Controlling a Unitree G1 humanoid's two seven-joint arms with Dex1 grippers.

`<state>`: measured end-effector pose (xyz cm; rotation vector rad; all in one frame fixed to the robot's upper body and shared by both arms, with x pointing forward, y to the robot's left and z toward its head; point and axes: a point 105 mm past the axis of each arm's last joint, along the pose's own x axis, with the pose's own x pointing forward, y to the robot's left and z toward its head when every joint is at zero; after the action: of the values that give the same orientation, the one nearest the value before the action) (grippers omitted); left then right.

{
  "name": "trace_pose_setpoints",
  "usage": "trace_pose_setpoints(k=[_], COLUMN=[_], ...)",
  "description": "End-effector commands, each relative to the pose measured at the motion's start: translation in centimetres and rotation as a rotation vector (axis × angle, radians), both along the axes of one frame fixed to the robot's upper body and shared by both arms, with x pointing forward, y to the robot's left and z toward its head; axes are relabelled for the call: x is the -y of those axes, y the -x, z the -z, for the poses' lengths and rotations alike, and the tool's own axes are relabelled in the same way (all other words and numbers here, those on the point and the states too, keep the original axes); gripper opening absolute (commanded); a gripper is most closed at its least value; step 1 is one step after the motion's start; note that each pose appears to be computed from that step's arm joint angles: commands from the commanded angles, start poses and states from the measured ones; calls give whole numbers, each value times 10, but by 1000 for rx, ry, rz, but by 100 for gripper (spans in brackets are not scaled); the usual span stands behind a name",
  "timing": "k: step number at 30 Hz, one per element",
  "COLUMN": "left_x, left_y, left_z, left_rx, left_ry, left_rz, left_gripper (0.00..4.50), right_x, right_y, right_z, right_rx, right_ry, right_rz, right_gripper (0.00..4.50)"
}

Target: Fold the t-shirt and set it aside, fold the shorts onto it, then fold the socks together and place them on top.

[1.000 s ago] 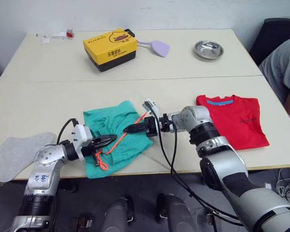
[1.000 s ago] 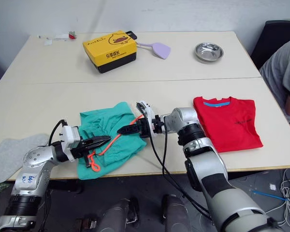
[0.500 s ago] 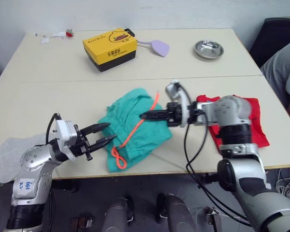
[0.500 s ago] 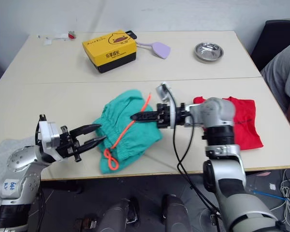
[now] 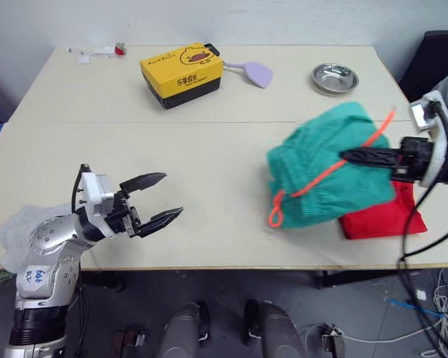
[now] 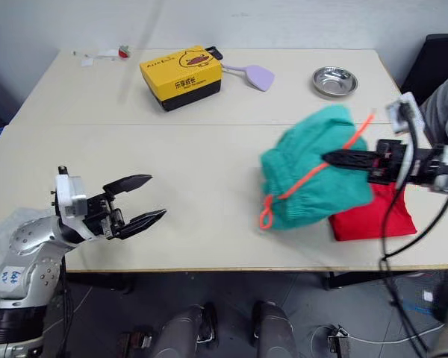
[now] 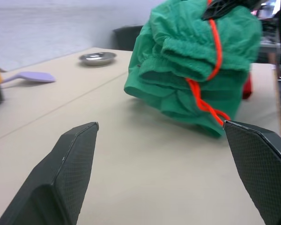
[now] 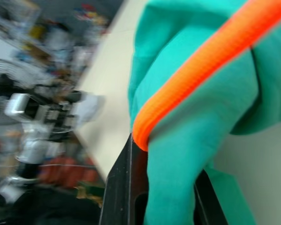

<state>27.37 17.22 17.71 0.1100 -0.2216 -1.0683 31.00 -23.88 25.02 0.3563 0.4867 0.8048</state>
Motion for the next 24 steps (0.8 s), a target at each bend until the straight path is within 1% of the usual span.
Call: trace_pose_setpoints(k=[1,4,6,11,14,18,21,24], left_x=[6,7,7,5,4,3,2,1], left_y=[1,-2,-2,-2,-2,-3,-3,-2], left_z=[-7,-10,-11,-10,-10,-11,-10,-9], left_rx=[15,26,30,35,37,52,57,52], left_ry=[-13,-24,-30,-41,-48,-56,-60,-59], left_rz=[64,72,68,51,48,32,21,13], left_gripper=[448,448,448,448,448,448,448,450], right_x=[29,62,86,125,129,125,127,128], right_y=[-6,-11,-19,-33,-42,-48,-51,-45], right_z=[-4,11,21,49,57,70,70,65], right_rx=[37,-10,-27,-48,-41,-48,-39,-24], right_ry=[80,180,248,446,462,487,453,463], right_rz=[42,114,199,318,352,345,393,350], right_gripper=[0,0,0,0,0,0,0,81])
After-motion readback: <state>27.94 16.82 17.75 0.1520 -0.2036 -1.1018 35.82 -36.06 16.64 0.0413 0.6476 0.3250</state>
